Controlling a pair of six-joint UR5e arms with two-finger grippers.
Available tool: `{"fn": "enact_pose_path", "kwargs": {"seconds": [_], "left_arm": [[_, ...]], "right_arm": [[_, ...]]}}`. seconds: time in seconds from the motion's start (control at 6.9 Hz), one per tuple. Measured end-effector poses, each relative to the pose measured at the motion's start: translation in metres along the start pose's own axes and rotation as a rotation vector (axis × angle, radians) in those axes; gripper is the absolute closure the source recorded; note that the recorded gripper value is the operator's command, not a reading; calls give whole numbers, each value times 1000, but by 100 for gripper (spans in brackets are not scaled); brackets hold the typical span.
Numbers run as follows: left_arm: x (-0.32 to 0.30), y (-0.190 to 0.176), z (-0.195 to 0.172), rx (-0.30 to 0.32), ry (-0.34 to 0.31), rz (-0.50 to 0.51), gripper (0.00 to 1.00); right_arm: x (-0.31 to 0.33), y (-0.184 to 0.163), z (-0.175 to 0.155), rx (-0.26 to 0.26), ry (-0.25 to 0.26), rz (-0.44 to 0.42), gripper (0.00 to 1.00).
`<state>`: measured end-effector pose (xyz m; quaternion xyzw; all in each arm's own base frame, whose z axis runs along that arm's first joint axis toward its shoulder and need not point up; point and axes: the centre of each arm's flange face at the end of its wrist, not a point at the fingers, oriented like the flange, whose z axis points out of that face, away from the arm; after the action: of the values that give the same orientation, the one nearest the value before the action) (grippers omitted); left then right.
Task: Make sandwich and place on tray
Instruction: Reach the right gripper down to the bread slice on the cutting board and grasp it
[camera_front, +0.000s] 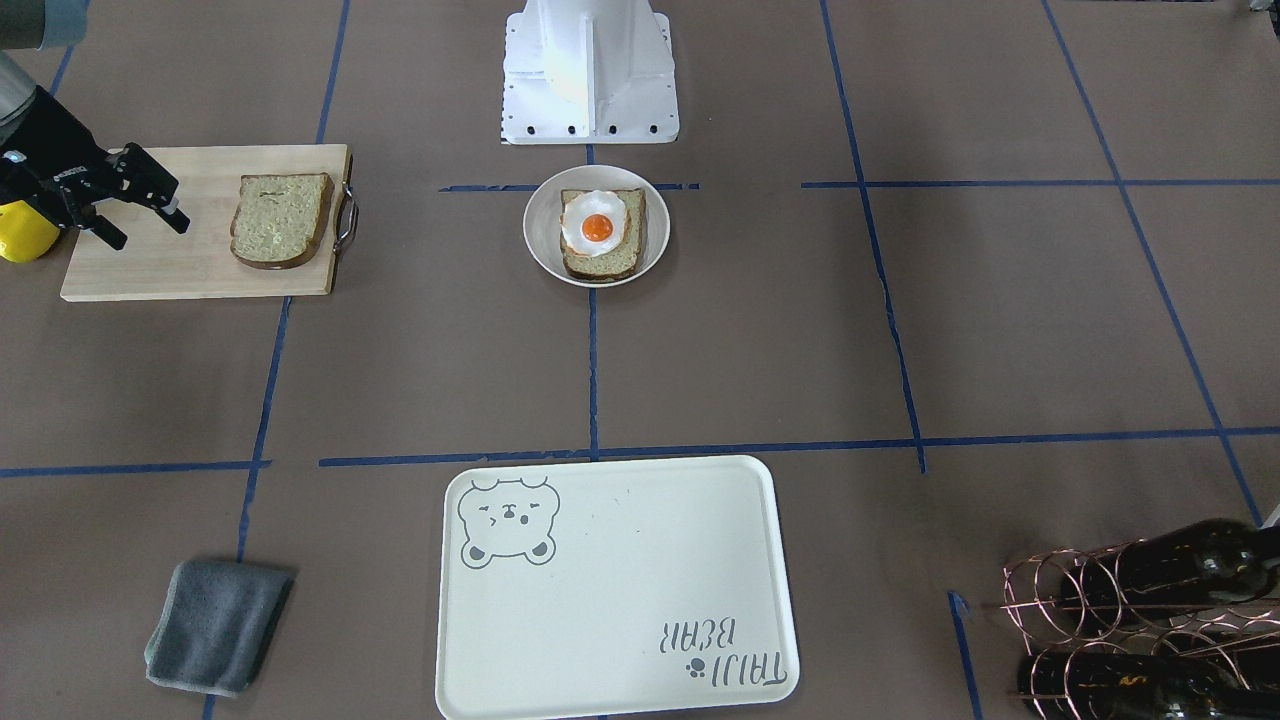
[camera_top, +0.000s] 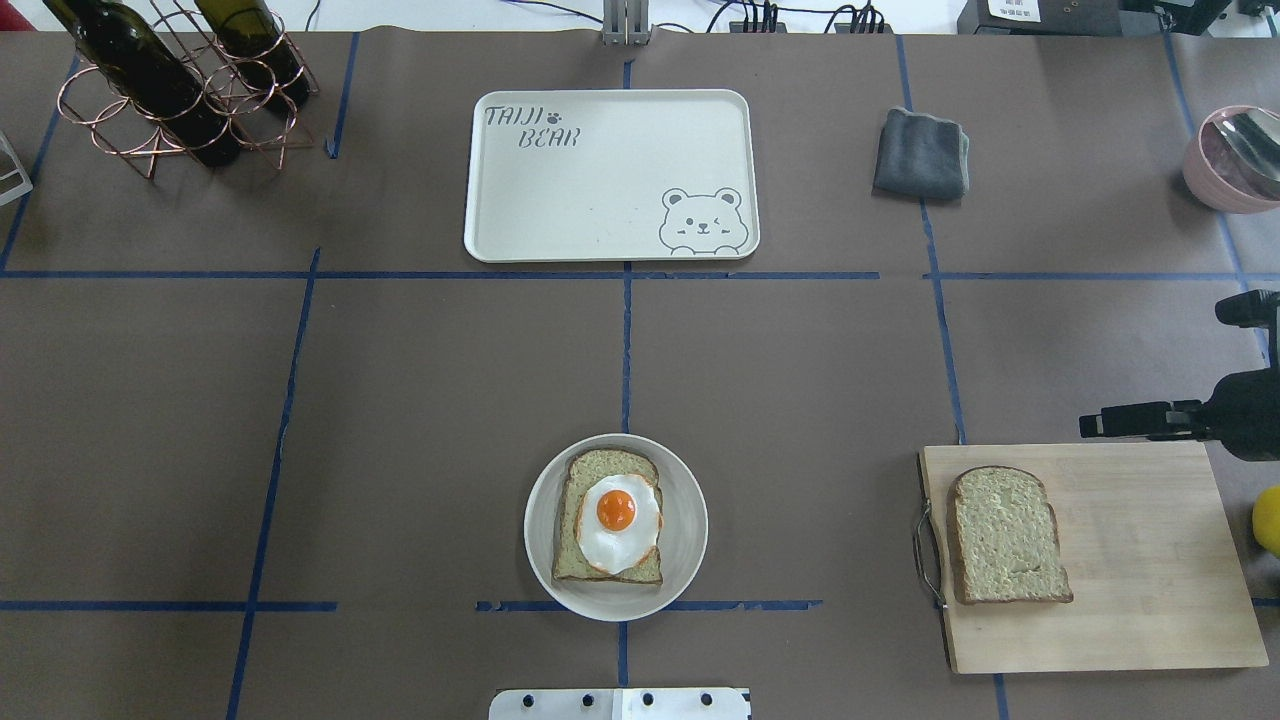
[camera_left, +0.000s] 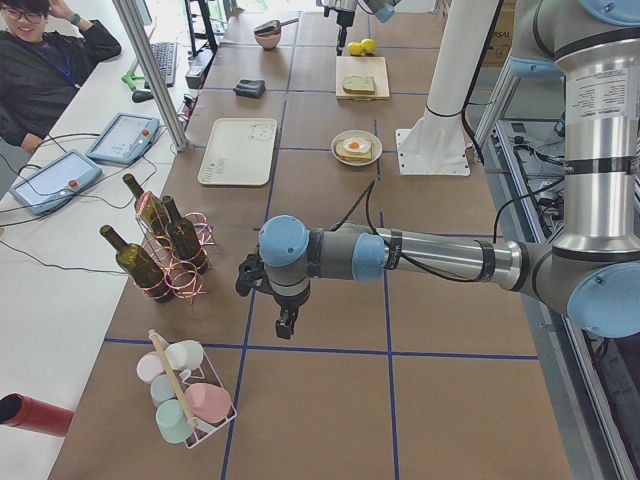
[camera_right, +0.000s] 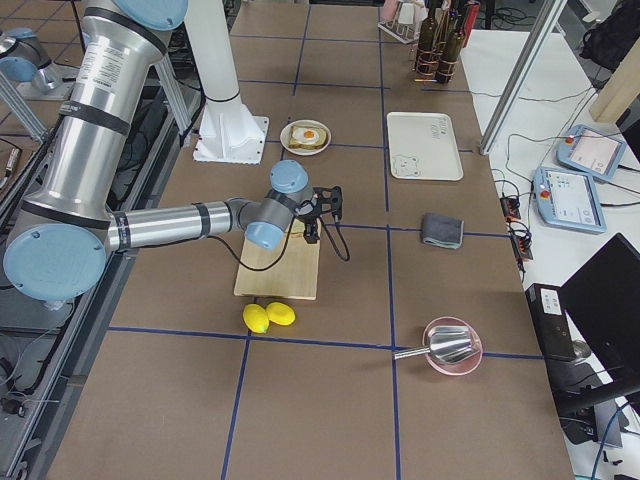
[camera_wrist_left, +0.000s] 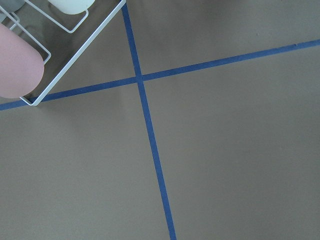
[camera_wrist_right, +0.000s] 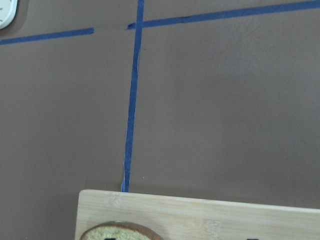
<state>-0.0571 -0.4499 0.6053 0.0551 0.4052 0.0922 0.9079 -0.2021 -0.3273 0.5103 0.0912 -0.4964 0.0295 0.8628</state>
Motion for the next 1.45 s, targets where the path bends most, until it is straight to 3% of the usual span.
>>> {"fn": "enact_pose_path", "kwargs": {"seconds": [0.29,0.58,1.45], "left_arm": [[0,1,0,-1,1,-2,0],[-1,2,1,-2,2,-4,0],[0,3,1,-2,2,-4,0]], "right_arm": [[-10,29,23,-12,18,1,25],[-27,57,49,8,45,4,39],[-21,78,62,-23,77,-1,50]]}}
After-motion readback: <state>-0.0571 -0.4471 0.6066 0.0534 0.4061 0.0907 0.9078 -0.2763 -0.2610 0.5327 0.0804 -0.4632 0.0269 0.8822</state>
